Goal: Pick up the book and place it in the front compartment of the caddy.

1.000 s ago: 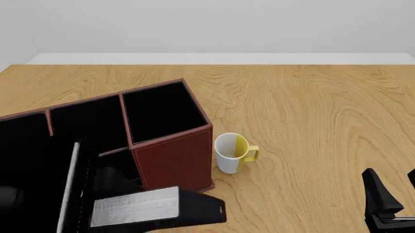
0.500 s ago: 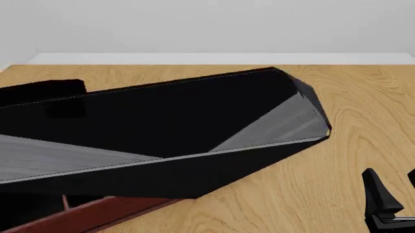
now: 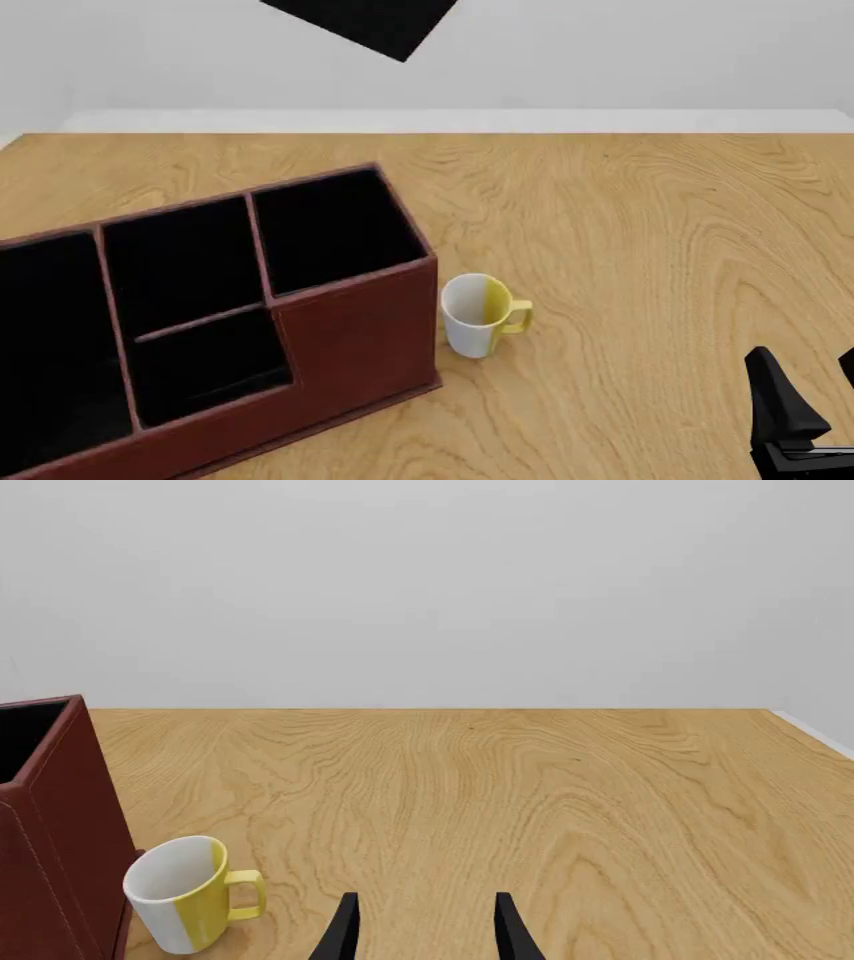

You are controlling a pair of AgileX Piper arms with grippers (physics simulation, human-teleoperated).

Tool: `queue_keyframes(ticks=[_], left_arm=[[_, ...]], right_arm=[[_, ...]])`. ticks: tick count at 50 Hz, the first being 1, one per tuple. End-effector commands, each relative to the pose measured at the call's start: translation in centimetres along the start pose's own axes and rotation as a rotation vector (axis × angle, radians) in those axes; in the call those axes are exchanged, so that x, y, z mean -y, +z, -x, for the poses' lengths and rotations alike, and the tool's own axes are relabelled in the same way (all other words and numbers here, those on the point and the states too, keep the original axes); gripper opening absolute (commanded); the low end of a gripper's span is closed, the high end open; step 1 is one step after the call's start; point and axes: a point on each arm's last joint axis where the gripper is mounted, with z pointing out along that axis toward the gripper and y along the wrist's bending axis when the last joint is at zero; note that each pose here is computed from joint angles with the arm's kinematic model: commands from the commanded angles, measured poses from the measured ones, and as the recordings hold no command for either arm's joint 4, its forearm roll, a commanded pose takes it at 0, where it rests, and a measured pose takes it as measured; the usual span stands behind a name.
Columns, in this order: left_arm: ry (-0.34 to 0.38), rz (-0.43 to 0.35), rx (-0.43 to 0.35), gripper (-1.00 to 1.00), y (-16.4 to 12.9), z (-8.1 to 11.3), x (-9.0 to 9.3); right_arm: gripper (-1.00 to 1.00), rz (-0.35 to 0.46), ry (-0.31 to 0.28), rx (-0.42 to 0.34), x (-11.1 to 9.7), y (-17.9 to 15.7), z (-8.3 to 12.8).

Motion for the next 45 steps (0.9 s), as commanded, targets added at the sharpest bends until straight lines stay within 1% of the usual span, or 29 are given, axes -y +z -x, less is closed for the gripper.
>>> queue_keyframes(ticks=[1, 2, 5, 6, 7, 8, 10, 11, 12, 14, 15, 16, 17, 19, 20, 22, 23, 24, 26, 27, 30, 31, 33, 35, 36, 37, 38, 39, 45], left_arm=[[0.036, 0.079, -0.233, -1.00, 4.3, -3.0, -2.2], [0.019, 0.088, -0.284, -1.00, 5.1, -4.1, -2.5], [0.045, 0.099, -0.376, -1.00, 6.2, -6.1, -3.2], [0.056, 0.103, -0.403, -1.00, 6.4, -6.8, -3.5], [0.044, 0.105, -0.417, -1.00, 6.6, -7.1, -3.6], [0.068, 0.097, -0.474, -1.00, 6.9, -8.6, -3.7], [0.038, 0.118, -0.470, -1.00, 6.9, -8.4, -4.1], [0.053, 0.123, -0.477, -1.00, 6.7, -8.5, -4.3], [0.058, 0.154, -0.483, -1.00, 6.3, -8.6, -4.9], [0.087, 0.187, -0.527, -1.00, 5.8, -9.4, -5.8], [0.085, 0.186, -0.558, -1.00, 5.8, -10.3, -5.9], [0.100, 0.204, -0.565, -1.00, 5.4, -10.3, -6.3], [0.100, 0.197, -0.578, -1.00, 5.4, -10.7, -6.2], [0.117, 0.216, -0.561, -1.00, 5.0, -10.1, -6.5], [0.107, 0.210, -0.582, -1.00, 5.3, -10.7, -6.5], [0.119, 0.219, -0.613, -1.00, 5.0, -11.3, -6.9], [0.133, 0.216, -0.640, -1.00, 4.9, -12.0, -7.0], [0.149, 0.229, -0.645, -1.00, 4.5, -11.9, -7.3], [0.153, 0.252, -0.694, -1.00, 3.9, -12.9, -8.0], [0.181, 0.257, -0.701, -1.00, 3.5, -12.9, -8.1], [0.167, 0.265, -0.715, -1.00, 3.4, -13.3, -8.3], [0.145, 0.263, -0.741, -1.00, 3.4, -14.1, -8.3], [0.146, 0.265, -0.783, -1.00, 2.9, -15.1, -8.5], [0.151, 0.276, -0.807, -1.00, 2.5, -15.5, -8.8], [0.166, 0.273, -0.864, -1.00, 1.7, -16.8, -9.0], [0.155, 0.286, -0.879, -1.00, 1.4, -17.1, -9.3], [0.163, 0.285, -0.888, -1.00, 1.2, -17.2, -9.2], [0.124, 0.293, -0.882, -1.00, 1.5, -17.4, -9.3], [0.133, 0.304, -0.929, -1.00, 0.4, -18.3, -9.3]], right_arm=[[1.00, 0.000, 0.000, 0.000, 0.0, 0.0, 0.0], [1.00, 0.000, 0.000, 0.000, 0.0, 0.0, 0.0], [1.00, 0.000, 0.000, 0.000, 0.0, 0.0, 0.0], [1.00, 0.000, 0.000, 0.000, 0.0, 0.0, 0.0], [1.00, 0.000, 0.000, 0.000, 0.0, 0.0, 0.0], [1.00, 0.000, 0.000, 0.000, 0.0, 0.0, 0.0], [1.00, 0.000, 0.000, 0.000, 0.0, 0.0, 0.0], [1.00, 0.000, 0.000, 0.000, 0.0, 0.0, 0.0], [1.00, 0.000, 0.000, 0.000, 0.0, 0.0, 0.0], [1.00, 0.000, 0.000, 0.000, 0.0, 0.0, 0.0], [1.00, 0.000, 0.000, 0.000, 0.0, 0.0, 0.0], [1.00, 0.000, 0.000, 0.000, 0.0, 0.0, 0.0], [1.00, 0.000, 0.000, 0.000, 0.0, 0.0, 0.0], [1.00, 0.000, 0.000, 0.000, 0.0, 0.0, 0.0], [1.00, 0.000, 0.000, 0.000, 0.0, 0.0, 0.0], [1.00, 0.000, 0.000, 0.000, 0.0, 0.0, 0.0], [1.00, 0.000, 0.000, 0.000, 0.0, 0.0, 0.0], [1.00, 0.000, 0.000, 0.000, 0.0, 0.0, 0.0], [1.00, 0.000, 0.000, 0.000, 0.0, 0.0, 0.0], [1.00, 0.000, 0.000, 0.000, 0.0, 0.0, 0.0], [1.00, 0.000, 0.000, 0.000, 0.0, 0.0, 0.0], [1.00, 0.000, 0.000, 0.000, 0.0, 0.0, 0.0], [1.00, 0.000, 0.000, 0.000, 0.0, 0.0, 0.0], [1.00, 0.000, 0.000, 0.000, 0.0, 0.0, 0.0], [1.00, 0.000, 0.000, 0.000, 0.0, 0.0, 0.0], [1.00, 0.000, 0.000, 0.000, 0.0, 0.0, 0.0], [1.00, 0.000, 0.000, 0.000, 0.0, 0.0, 0.0], [1.00, 0.000, 0.000, 0.000, 0.0, 0.0, 0.0], [1.00, 0.000, 0.000, 0.000, 0.0, 0.0, 0.0]])
